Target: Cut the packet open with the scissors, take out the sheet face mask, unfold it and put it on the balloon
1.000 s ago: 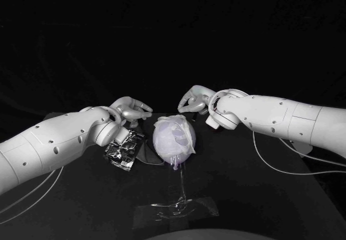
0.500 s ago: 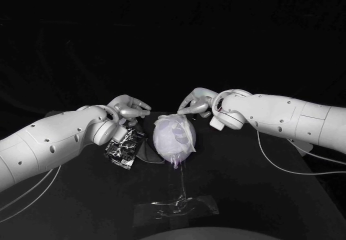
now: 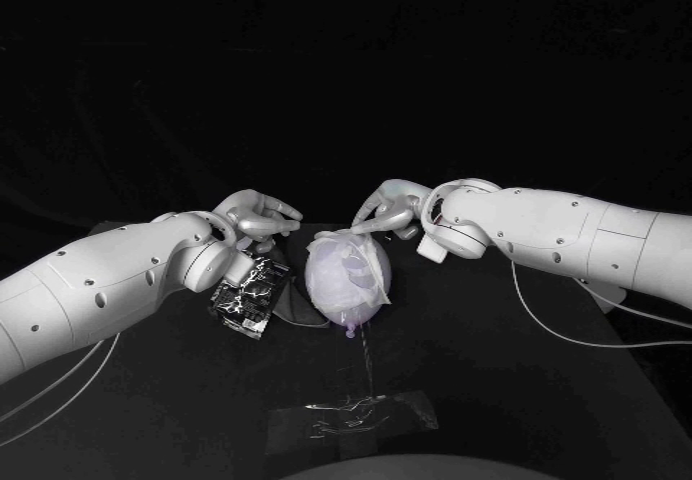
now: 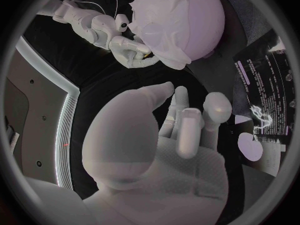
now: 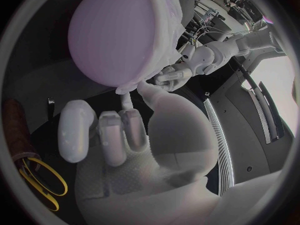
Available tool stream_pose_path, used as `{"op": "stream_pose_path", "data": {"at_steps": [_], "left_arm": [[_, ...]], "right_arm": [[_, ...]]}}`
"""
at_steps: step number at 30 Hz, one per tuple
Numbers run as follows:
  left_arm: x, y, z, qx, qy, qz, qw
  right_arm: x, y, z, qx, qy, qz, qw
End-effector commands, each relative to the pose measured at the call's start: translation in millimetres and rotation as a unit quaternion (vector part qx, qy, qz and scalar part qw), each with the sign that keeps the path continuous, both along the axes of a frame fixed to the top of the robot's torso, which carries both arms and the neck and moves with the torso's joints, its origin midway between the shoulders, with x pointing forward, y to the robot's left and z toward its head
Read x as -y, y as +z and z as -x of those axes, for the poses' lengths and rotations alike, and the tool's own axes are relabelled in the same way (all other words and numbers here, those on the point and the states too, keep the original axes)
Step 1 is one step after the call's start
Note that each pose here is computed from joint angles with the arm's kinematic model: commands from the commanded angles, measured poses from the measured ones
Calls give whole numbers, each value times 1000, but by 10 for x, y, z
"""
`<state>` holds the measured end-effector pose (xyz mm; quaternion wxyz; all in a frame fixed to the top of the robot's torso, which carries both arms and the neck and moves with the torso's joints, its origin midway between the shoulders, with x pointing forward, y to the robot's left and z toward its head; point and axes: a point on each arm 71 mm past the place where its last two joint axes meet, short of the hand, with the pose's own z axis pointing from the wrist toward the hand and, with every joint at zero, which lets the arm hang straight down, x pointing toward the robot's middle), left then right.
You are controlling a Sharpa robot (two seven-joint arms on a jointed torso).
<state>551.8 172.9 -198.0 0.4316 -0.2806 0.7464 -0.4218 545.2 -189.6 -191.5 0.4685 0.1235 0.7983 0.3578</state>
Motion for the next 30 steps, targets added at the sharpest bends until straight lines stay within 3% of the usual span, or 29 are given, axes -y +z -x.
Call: {"op": "stream_pose_path", "data": {"at_steps": [1, 16, 30], "left_arm": [[14, 25, 2, 5, -2, 10, 1000], [22, 28, 13, 3, -4, 12, 1000], [29, 29, 23, 2, -6, 13, 1000]], "right_arm": [[-43, -12, 22, -10, 23, -4, 1000], [-69, -15, 3, 1, 35, 16, 999], [-72, 51, -33, 56, 4, 18, 998]]}}
